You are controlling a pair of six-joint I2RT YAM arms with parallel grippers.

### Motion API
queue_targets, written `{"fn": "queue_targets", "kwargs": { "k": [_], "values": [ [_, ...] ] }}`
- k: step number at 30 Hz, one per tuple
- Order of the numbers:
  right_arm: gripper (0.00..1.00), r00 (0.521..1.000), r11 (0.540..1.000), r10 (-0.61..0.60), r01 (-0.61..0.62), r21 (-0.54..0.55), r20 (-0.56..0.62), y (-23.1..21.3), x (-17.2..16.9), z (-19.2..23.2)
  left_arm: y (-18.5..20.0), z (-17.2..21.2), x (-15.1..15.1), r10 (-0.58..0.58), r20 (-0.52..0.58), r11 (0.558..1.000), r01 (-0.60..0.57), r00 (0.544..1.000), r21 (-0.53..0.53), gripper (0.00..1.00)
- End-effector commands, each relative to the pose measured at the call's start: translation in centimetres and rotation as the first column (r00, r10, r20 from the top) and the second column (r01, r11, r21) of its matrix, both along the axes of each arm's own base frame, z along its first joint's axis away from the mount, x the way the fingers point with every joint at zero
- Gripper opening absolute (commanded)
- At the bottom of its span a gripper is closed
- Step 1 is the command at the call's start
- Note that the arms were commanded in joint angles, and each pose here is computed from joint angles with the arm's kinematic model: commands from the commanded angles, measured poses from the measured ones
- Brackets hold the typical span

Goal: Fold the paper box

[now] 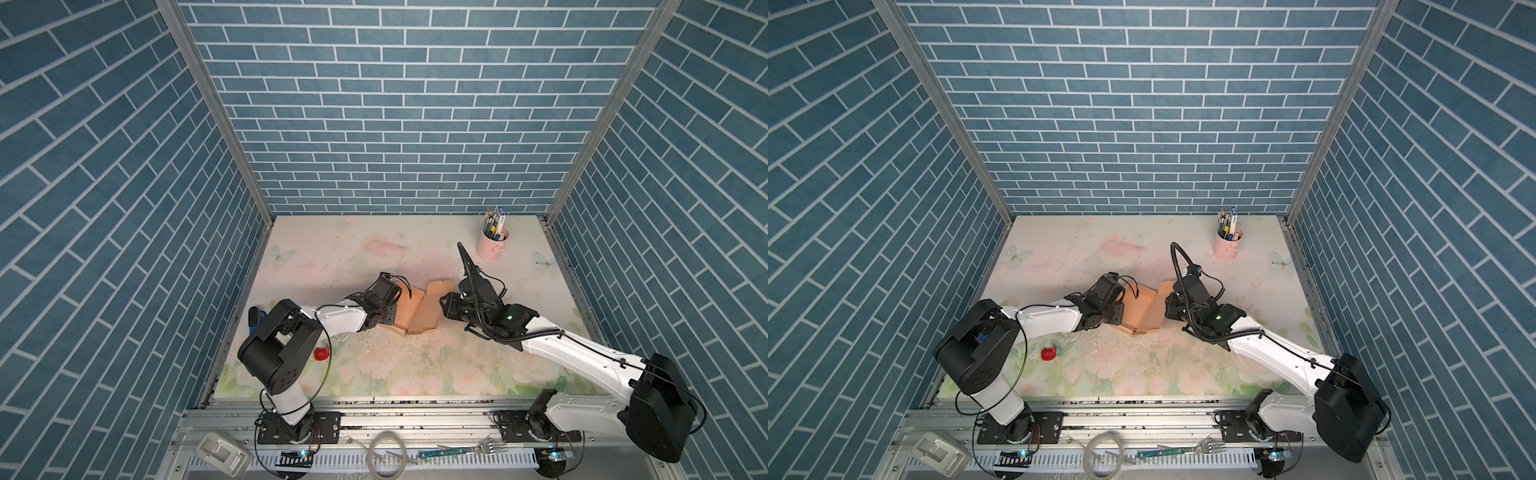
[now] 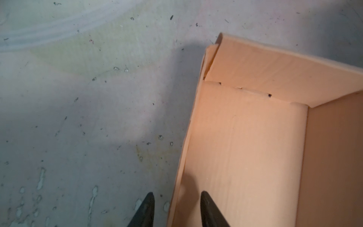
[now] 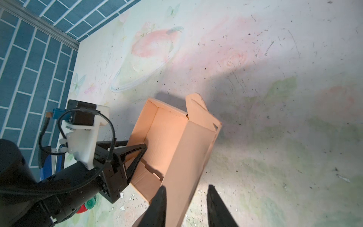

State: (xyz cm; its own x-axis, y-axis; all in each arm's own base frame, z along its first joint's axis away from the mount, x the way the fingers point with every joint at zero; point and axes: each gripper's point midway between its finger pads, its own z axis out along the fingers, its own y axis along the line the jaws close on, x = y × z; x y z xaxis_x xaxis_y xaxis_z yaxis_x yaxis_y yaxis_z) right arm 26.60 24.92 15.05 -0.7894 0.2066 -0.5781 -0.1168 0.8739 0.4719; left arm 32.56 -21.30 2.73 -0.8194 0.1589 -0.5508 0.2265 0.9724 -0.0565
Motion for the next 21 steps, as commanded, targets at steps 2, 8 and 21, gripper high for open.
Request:
{"fn": "queue_targets", "kwargs": {
  "k": [2,8,21],
  "values": [
    [0.27,0.998,0.998,-0.053,0.054,-0.043,0.014,-0.6,0.7,0.7,0.7,0.6,-0.1,0.027,0.017,1.000,-0.027,0.999,-0.004,0.43],
    [0.08,0.999,0.992,-0.035,0.039,-0.122,0.037,-1.3,0.8,1.2,0.7,1.3,-0.3,0.028,0.027,0.999,-0.027,0.999,-0.021,0.52],
    [0.00,0.970,0.906,0.214,-0.153,-0.394,0.115,-1.0,2.7,5.0,-1.7,7.1,-1.1,-0.046,0.088,0.977,0.063,0.995,-0.202,0.72]
  ]
}}
